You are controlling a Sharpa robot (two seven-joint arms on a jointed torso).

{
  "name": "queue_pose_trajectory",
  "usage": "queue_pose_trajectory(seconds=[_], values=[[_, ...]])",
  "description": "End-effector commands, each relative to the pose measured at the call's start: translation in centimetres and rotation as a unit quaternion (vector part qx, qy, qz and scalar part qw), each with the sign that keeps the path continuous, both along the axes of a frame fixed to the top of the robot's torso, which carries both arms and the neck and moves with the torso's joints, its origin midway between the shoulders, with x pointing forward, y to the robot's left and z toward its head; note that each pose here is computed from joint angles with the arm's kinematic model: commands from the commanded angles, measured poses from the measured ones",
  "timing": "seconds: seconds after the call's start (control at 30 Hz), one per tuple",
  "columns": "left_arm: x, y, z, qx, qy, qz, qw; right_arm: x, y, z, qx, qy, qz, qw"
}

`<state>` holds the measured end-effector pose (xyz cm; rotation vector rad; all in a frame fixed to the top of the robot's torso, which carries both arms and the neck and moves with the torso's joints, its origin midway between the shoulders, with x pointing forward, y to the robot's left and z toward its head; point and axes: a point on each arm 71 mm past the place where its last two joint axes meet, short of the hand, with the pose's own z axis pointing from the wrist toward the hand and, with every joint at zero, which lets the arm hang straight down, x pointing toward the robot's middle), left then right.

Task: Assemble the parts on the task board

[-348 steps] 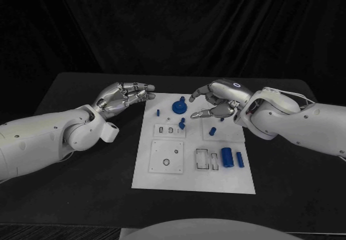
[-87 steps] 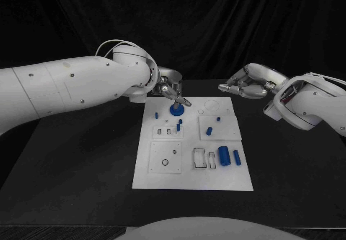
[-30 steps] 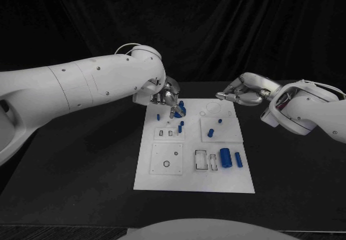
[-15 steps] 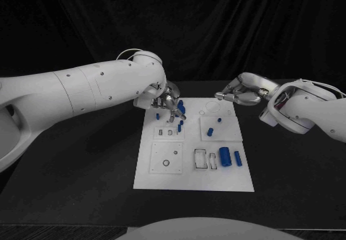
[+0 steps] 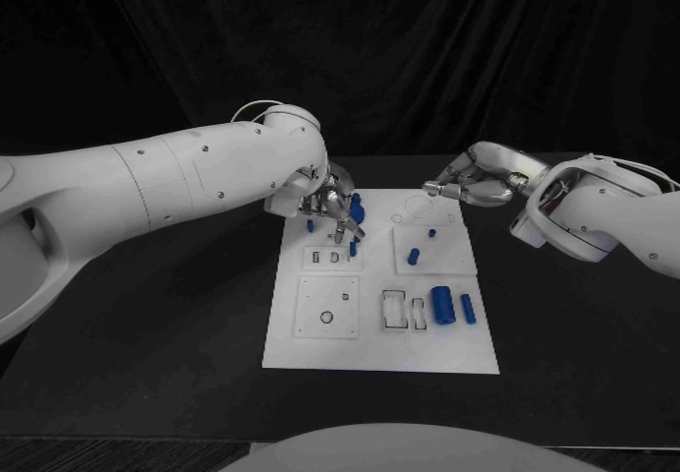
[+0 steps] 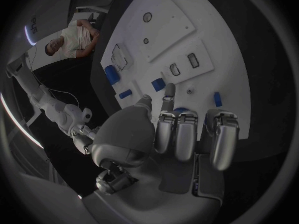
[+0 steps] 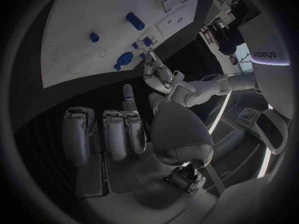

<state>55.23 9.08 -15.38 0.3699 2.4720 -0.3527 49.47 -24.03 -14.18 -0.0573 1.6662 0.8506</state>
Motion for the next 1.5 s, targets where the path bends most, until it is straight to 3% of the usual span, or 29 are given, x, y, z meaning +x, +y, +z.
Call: queue_pose_trajectory(seconds=[0.03,0.47,1.5], values=[[-0.14,-0.3,-0.29,-0.008,0.006,-0.003,1.000,0.0,0.0,-0.2,-0.004,0.008,-0.004,1.000],[-0.17,-0.5,-0.93,-0.010,0.009,-0.001,1.000,0.1,0.1,-0.3,-0.004,0.009,-0.004,1.000],[-0.25,-1.3,-1.36,-0.009,0.013,-0.005,1.000,0.1,0.3,-0.4,-0.007,0.014,-0.003,1.000]])
